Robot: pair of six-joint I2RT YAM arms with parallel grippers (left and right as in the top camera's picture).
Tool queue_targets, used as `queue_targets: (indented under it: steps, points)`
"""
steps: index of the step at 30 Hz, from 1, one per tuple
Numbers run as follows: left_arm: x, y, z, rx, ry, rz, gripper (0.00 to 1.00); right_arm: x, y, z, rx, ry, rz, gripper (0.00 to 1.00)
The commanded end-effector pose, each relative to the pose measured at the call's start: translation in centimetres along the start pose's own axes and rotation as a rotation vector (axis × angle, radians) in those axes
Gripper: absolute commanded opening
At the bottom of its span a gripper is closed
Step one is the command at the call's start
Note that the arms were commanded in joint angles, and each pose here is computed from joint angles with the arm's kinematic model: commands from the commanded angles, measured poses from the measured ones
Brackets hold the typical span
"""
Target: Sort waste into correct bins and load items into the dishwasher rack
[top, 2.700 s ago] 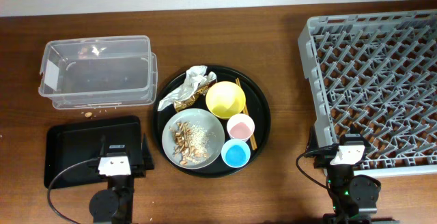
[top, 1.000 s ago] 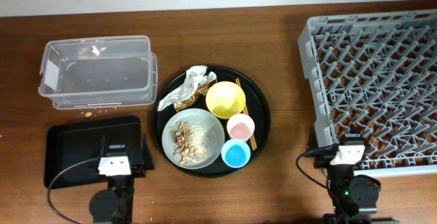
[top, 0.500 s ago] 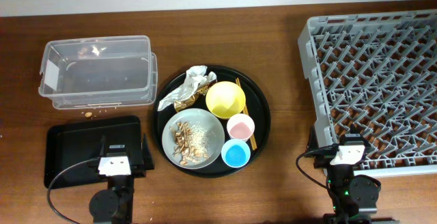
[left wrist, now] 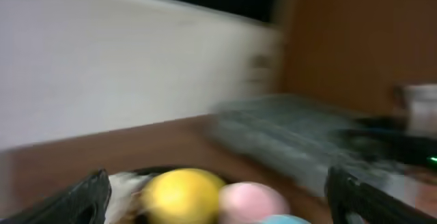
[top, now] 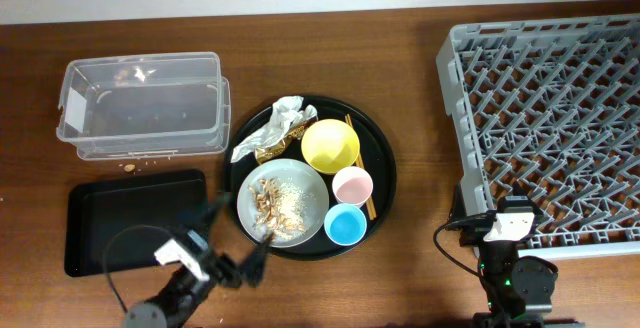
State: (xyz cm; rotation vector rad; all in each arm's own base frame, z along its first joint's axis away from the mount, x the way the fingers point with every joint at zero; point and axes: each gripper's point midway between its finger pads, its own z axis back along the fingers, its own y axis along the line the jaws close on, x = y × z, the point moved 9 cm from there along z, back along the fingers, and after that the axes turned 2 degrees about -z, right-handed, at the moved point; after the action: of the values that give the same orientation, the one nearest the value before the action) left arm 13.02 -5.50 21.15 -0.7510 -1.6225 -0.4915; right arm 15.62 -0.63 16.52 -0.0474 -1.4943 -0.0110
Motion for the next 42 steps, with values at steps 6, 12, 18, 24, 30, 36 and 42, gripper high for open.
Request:
queue_targets:
  steps: [6,12,18,24,30,36,42]
  points:
    - [4.8,-2.1,-0.1,-0.129,-0.055,0.06,0.99,-0.3,-0.1,0.0,-0.014,0.006,0.003,0.99]
    - [8.5,0.0,-3.0,-0.015,0.281,0.074,0.99,-0.3,-0.1,0.0,-0.014,0.006,0.003,0.99]
    - [13.1,3.5,-8.5,-0.093,0.542,0.289,0.99,-0.3,-0.1,0.0,-0.014,0.006,0.003,0.99]
    - [13.0,7.5,-13.1,0.161,0.763,0.291,1.0,-0.3,-0.1,0.0,-0.014,0.006,0.003,0.99]
    - [11.0,7.9,-17.7,0.532,1.192,0.001,0.99,-0.3,-0.1,0.0,-0.014,0.007,0.003,0.99]
    - [7.0,7.2,-21.4,0.416,1.241,0.02,0.99,-0.3,-0.1,0.0,-0.014,0.006,0.003,0.99]
    - [2.1,9.4,-24.6,0.433,1.259,0.043,0.99,-0.3,-0.1,0.0,-0.014,0.006,0.003,0.99]
